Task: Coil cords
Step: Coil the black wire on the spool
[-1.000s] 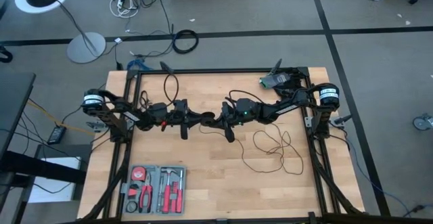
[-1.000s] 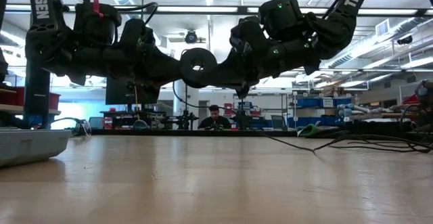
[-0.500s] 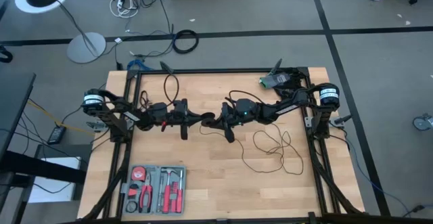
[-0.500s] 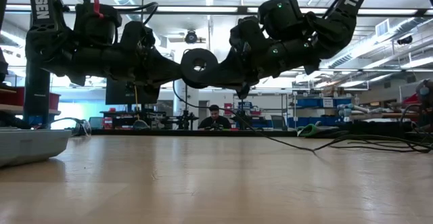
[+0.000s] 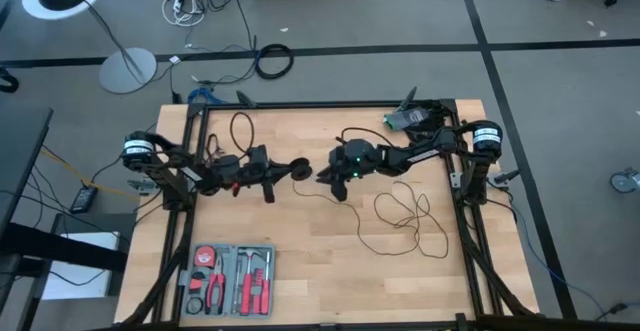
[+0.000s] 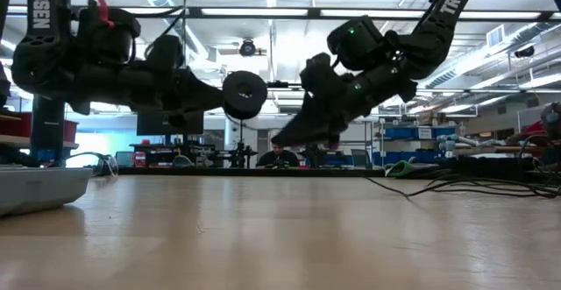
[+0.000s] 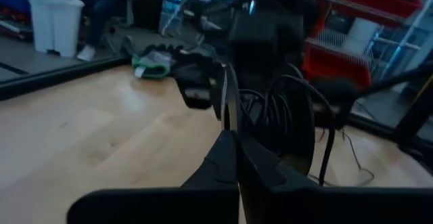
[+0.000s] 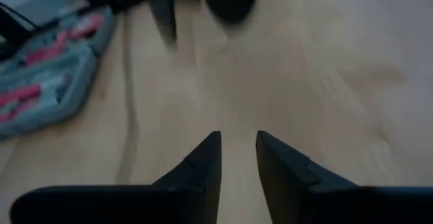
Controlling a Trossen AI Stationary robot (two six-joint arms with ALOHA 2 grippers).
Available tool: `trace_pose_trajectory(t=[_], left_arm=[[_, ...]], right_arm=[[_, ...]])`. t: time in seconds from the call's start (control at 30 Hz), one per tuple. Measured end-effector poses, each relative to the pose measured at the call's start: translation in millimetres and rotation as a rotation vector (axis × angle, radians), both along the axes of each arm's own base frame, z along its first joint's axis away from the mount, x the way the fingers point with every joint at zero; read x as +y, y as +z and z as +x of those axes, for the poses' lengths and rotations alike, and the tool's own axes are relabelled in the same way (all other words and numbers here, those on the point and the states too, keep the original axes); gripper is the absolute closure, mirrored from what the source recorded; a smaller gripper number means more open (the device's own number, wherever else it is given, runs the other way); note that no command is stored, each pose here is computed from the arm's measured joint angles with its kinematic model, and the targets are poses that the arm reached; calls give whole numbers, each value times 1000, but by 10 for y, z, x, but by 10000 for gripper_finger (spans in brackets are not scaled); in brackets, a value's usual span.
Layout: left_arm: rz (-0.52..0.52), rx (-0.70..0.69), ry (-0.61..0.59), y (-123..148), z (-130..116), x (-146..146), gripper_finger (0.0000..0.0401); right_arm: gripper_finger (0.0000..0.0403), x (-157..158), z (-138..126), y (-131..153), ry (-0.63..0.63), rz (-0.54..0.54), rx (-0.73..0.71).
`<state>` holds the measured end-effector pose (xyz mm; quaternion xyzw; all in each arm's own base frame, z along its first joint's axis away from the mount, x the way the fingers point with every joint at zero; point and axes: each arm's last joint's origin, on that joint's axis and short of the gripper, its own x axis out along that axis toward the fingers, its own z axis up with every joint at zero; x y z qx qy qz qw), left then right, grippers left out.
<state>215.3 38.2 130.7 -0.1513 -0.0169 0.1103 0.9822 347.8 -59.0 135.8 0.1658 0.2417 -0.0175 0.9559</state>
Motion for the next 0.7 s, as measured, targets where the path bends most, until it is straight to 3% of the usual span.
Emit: trace_pose_trajectory(t=[0.23,0.5,0.6,0.7], left_arm=[[-12,-14,38,-25,-103,-5,401],[-1,-20,43,-17,-103,-3,401],[7,-24,49,-11,-104,-1,401],[10,-25,50,-9,-104,0,401]], right_arm=[[324,22,-136,-37,-57,-11,190],[352,125,-528,419,-215,-141,374],[360,280,-694,621,-288,-198,386],[366,483,-840,654,-347,-248,295]])
